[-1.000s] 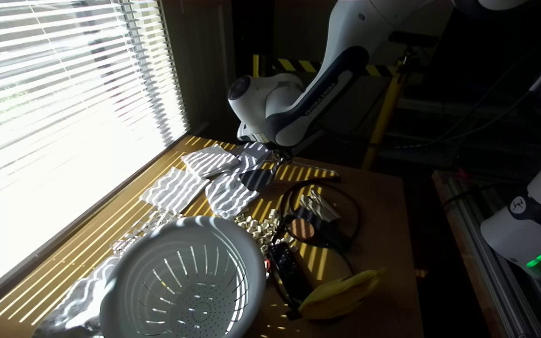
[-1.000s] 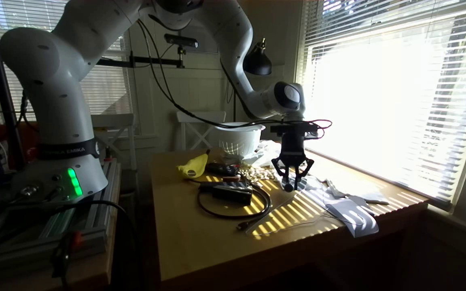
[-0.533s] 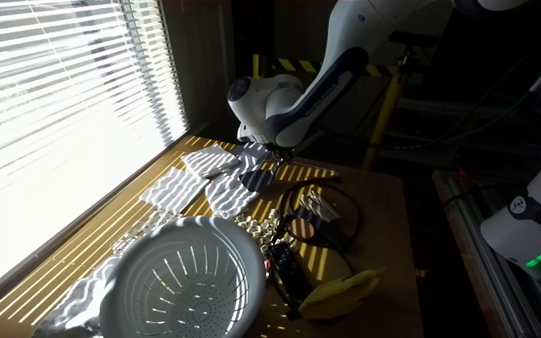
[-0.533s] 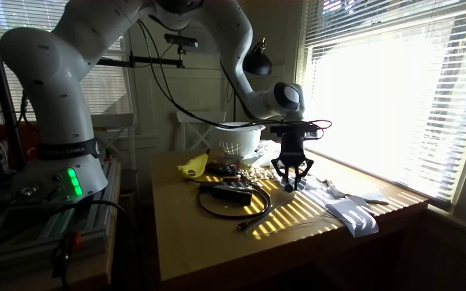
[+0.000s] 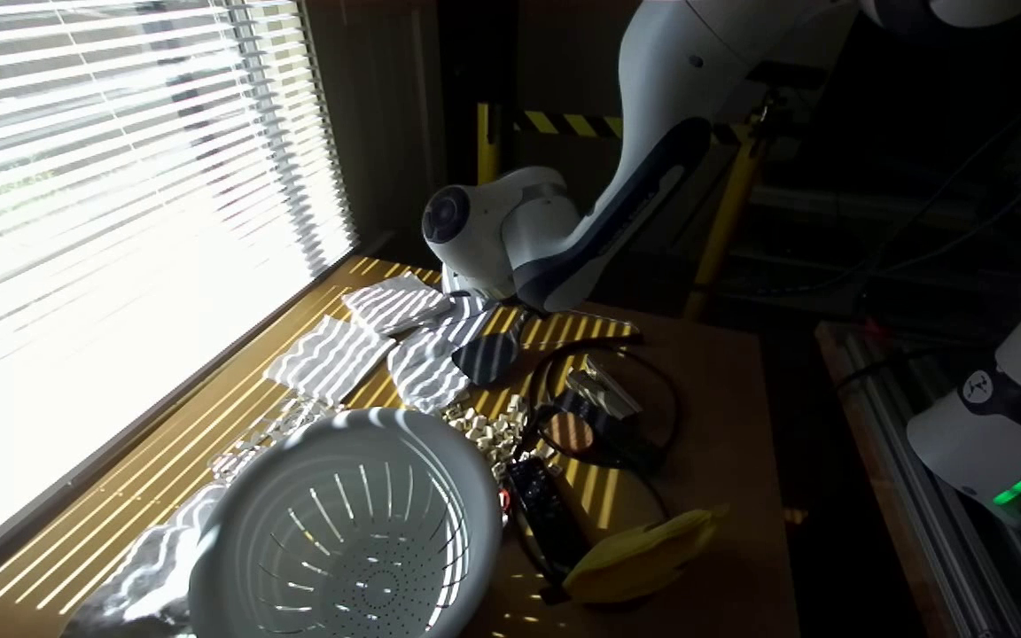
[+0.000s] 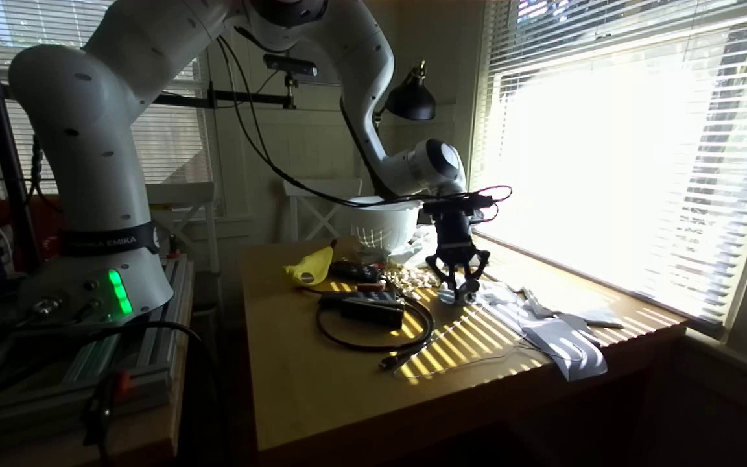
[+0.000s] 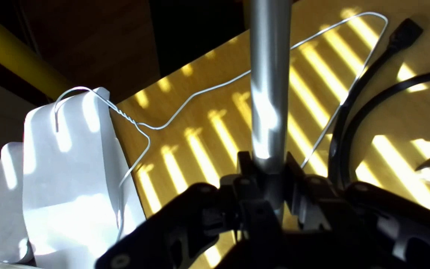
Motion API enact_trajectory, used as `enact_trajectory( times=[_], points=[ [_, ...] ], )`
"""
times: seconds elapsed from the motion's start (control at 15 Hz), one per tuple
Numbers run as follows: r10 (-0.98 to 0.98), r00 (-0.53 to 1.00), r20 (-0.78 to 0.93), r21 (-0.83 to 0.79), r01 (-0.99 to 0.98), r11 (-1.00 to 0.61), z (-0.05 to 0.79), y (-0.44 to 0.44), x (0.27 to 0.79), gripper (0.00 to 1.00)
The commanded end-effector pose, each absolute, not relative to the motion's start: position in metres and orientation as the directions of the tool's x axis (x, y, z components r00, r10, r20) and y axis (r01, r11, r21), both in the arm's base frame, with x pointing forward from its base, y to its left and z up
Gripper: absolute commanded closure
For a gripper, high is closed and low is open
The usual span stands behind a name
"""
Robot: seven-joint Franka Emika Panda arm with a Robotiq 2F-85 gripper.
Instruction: Scoop up the letter blocks with the spatula and put them into the colander
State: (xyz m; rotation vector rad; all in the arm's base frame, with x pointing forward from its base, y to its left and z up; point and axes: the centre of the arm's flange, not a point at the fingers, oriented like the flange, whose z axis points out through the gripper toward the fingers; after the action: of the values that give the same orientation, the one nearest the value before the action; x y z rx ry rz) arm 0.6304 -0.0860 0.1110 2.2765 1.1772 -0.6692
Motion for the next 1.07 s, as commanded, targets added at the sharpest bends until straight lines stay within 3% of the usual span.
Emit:
enact_trajectory(
  times=[0.0, 0.27, 0.53, 0.93, 1.0],
  points=[
    [0.546, 0.435, -0.716, 0.262, 0.892, -0.368, 0.112, -0.077, 0.614, 0.94],
    [0.520, 0.357, -0.776, 0.291, 0.934, -0.207, 0.105, -0.064, 0.605, 0.94],
    [0.552, 0.231, -0.801, 0.221, 0.972, -0.085, 0.097, -0.058, 0.590, 0.94],
    [0.565, 0.171, -0.807, 0.172, 0.984, -0.052, 0.077, -0.037, 0.576, 0.94],
    [0.562, 0.184, -0.806, 0.181, 0.981, -0.062, 0.072, -0.037, 0.587, 0.78]
  ],
)
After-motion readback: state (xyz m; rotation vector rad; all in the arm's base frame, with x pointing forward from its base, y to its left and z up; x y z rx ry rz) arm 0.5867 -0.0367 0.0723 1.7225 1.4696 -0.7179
